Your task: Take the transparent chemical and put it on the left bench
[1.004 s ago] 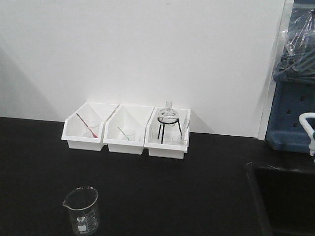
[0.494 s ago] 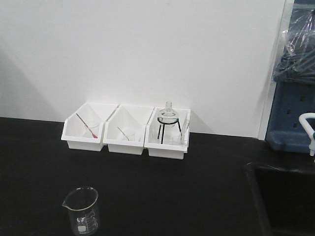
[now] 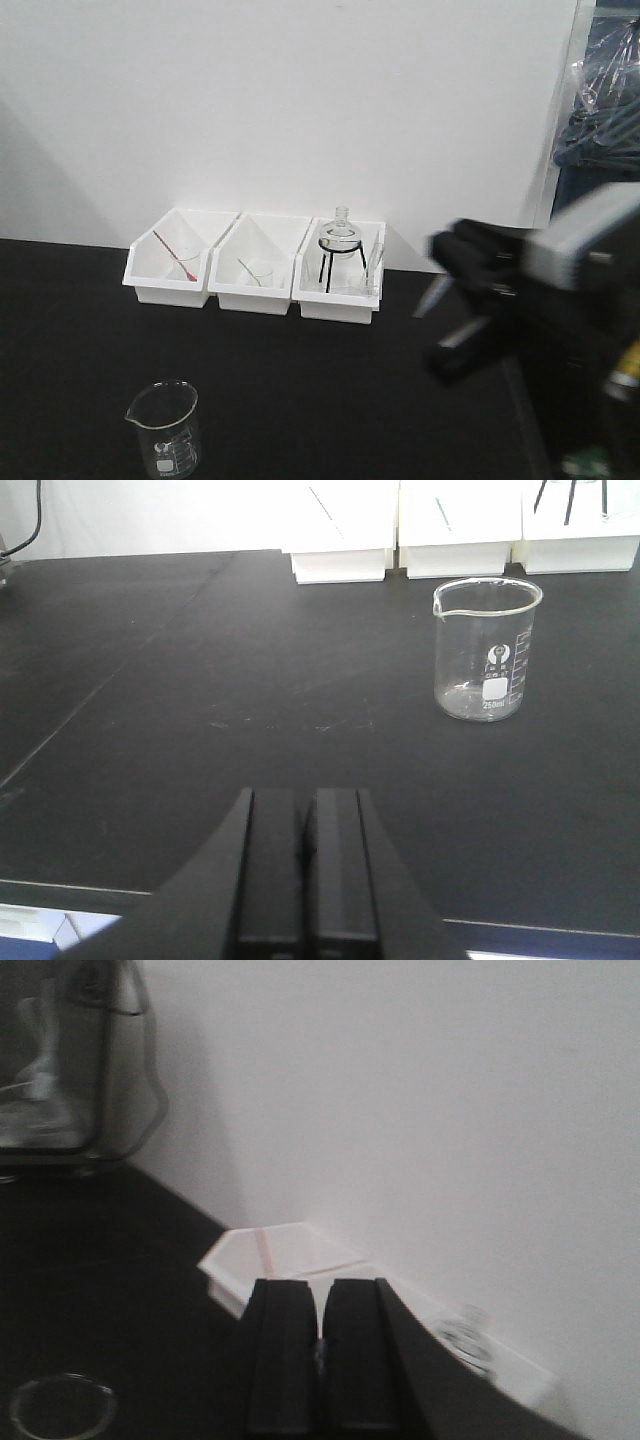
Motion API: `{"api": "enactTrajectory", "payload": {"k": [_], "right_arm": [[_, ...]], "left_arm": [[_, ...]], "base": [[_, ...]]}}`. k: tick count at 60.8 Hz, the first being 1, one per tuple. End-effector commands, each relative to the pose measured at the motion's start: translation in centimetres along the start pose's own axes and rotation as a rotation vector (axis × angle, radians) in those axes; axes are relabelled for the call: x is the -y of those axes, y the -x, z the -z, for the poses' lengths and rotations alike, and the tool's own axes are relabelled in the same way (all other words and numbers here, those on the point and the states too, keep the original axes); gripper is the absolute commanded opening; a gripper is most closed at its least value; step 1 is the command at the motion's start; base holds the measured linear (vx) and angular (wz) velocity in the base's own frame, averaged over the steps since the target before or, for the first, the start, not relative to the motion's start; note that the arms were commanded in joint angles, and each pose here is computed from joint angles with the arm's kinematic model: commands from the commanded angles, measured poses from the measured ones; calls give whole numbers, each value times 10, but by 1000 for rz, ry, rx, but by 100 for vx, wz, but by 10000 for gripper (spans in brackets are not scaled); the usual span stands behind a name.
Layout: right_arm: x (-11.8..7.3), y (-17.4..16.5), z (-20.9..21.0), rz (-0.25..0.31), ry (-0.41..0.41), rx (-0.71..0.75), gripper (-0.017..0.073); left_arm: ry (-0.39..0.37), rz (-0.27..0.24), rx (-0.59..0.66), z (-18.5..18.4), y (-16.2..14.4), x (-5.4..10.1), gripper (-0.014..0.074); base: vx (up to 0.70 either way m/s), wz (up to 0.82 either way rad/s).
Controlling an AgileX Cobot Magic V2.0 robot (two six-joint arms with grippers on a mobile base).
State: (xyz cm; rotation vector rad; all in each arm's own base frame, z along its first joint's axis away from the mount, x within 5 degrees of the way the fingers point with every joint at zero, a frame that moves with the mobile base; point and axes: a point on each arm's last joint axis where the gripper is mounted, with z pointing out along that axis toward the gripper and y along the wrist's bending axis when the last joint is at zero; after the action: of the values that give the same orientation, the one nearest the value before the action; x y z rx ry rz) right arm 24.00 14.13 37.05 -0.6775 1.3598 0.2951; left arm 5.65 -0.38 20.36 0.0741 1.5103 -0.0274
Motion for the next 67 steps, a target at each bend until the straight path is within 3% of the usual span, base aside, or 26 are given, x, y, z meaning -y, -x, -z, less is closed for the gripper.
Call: {"api": "enactTrajectory", "payload": {"k": [1, 15, 27, 36, 50, 67], "right_arm": [[-26, 18, -60, 21, 126, 114, -3], [-72, 3, -190, -74, 207, 121, -3], [-110, -17, -244, -68, 204, 36, 0], [-134, -27, -255, -145, 209, -51, 0], [-131, -36, -251, -140, 150, -212, 3], [-114, 19, -233, -150, 147, -69, 3]], "left_arm": [[2, 9, 81, 1, 3, 0, -3], [2, 9, 81, 1, 3, 0, -3], [2, 9, 81, 1, 3, 0, -3], [2, 9, 81, 1, 3, 0, -3], [2, 9, 81, 1, 3, 0, -3], [2, 9, 81, 1, 3, 0, -3]], "base": [[0, 0], [0, 0], [0, -1], [0, -1], [0, 0], [0, 0]]}}
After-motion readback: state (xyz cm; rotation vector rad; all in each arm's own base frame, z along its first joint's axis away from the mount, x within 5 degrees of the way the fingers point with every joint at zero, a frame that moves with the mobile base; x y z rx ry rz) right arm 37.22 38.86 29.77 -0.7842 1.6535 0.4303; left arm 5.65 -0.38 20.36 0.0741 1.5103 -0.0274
